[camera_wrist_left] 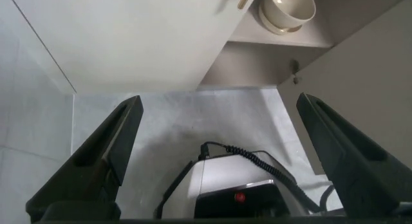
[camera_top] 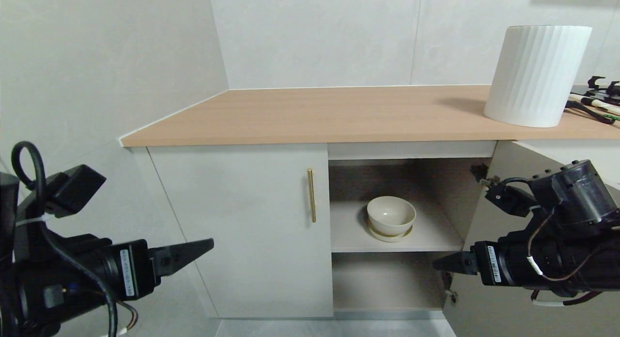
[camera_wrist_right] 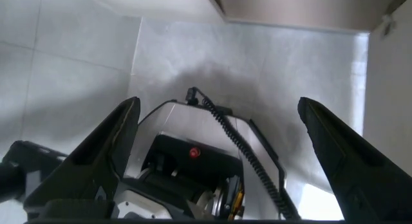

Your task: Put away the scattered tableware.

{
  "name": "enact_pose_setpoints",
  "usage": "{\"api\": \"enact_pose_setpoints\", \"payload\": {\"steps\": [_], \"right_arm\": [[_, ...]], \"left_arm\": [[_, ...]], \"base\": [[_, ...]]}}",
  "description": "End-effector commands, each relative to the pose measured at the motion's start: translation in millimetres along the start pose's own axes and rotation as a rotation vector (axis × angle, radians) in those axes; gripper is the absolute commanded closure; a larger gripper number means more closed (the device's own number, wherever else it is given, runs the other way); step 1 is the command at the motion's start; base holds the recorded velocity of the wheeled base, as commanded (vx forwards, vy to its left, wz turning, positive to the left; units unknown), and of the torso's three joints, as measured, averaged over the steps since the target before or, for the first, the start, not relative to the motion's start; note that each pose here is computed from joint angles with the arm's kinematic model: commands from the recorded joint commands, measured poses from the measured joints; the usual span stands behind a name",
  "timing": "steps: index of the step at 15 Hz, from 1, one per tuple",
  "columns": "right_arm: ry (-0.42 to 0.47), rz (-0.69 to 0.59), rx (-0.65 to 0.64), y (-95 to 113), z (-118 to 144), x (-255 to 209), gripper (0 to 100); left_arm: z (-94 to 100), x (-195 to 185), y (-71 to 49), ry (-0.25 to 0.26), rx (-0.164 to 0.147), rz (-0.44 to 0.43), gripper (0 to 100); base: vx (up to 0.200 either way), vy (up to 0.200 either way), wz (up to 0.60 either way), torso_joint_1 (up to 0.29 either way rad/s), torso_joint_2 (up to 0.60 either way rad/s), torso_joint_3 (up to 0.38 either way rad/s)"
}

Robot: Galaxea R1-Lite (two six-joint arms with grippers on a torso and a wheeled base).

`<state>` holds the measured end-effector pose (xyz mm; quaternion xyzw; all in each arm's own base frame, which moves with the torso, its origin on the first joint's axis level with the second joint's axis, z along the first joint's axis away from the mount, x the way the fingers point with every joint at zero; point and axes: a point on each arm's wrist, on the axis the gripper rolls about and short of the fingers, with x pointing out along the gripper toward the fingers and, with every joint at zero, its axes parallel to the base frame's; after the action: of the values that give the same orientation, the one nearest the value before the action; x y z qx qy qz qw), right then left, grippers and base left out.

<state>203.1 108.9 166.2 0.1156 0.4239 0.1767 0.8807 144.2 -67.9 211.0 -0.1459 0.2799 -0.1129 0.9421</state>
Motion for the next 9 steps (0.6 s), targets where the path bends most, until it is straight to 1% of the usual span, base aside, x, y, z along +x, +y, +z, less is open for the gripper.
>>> {"api": "enact_pose_setpoints", "payload": {"steps": [1, 2, 3, 9], "right_arm": [[-0.003, -0.001, -0.008, 2, -2, -1, 0], [-0.003, -0.002, -0.008, 2, -2, -1, 0], [-0.002, 0.000, -0.010, 3, -2, -1, 0], [0.007, -0.003, -0.013, 3, -3, 2, 0]], "left_arm": [[13.0, 16, -11.0, 0.013, 0.010, -0.004, 0], [10.8, 25, -11.9, 0.042, 0.016, 0.006, 0], [9.5, 30, -11.9, 0.058, 0.016, 0.015, 0], [9.1, 30, -11.6, 0.059, 0.015, 0.016, 0]], "base": [[0.000, 0.000, 0.00, 0.000, 0.00, 0.000], [0.000, 0.000, 0.00, 0.000, 0.00, 0.000], [-0.200, 0.000, 0.00, 0.002, 0.01, 0.002], [-0.200, 0.000, 0.00, 0.002, 0.00, 0.001]]}}
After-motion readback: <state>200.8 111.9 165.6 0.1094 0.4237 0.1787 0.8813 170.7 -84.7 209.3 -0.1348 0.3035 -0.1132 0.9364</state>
